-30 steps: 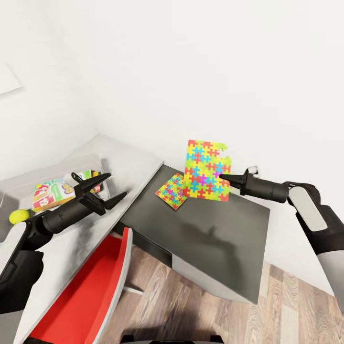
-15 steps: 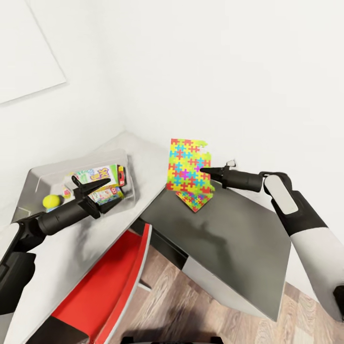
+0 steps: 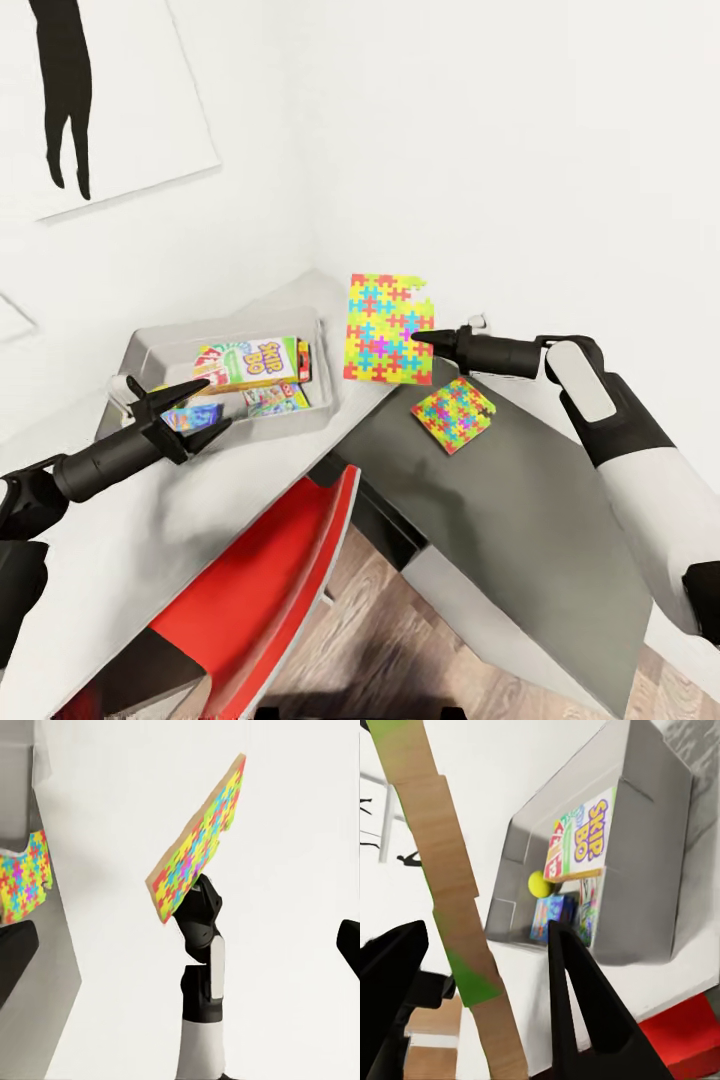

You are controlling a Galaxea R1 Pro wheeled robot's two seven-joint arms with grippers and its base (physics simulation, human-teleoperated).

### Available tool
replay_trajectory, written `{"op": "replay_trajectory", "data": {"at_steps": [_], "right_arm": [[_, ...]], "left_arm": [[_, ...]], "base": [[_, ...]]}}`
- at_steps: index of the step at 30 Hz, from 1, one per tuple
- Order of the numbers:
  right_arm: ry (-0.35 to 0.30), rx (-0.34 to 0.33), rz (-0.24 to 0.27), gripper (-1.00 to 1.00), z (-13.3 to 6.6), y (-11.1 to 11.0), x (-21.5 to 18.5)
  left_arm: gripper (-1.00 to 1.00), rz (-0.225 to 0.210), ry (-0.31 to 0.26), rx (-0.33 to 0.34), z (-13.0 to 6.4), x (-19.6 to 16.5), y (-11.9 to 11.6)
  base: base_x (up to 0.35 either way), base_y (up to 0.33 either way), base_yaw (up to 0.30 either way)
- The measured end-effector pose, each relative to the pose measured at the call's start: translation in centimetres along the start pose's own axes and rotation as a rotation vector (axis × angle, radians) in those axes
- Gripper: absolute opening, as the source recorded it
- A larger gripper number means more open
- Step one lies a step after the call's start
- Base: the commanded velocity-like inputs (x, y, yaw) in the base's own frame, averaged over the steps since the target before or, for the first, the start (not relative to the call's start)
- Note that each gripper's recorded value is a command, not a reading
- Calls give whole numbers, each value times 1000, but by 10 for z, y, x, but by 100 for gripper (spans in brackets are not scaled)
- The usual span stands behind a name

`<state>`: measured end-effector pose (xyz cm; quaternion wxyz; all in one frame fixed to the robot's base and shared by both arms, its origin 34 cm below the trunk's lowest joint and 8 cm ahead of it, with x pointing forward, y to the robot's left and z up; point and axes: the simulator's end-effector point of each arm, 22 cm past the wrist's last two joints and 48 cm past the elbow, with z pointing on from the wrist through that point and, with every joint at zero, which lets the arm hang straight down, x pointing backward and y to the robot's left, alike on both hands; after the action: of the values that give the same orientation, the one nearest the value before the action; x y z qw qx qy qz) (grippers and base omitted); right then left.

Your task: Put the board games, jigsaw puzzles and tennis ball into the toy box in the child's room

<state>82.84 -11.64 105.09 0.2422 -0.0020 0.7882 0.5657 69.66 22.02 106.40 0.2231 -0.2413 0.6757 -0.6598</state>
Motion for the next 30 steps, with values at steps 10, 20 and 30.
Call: {"op": "replay_trajectory", "data": {"at_steps": [10,20,30], "right_arm": [[-5,33,12,-100,12,-2,-14],[27,151,117,-100,45,-34,-12],[65,184,171,-100,69,-41,2]], "left_arm": [[100,-6,-42,-9,-13,-10,4],[100,-10,-85,-56,-29,-21,17],[100,-11,-136,-113,-48,-34,29]], "base": [[0,0,290],[0,0,294],[0,0,296]]}}
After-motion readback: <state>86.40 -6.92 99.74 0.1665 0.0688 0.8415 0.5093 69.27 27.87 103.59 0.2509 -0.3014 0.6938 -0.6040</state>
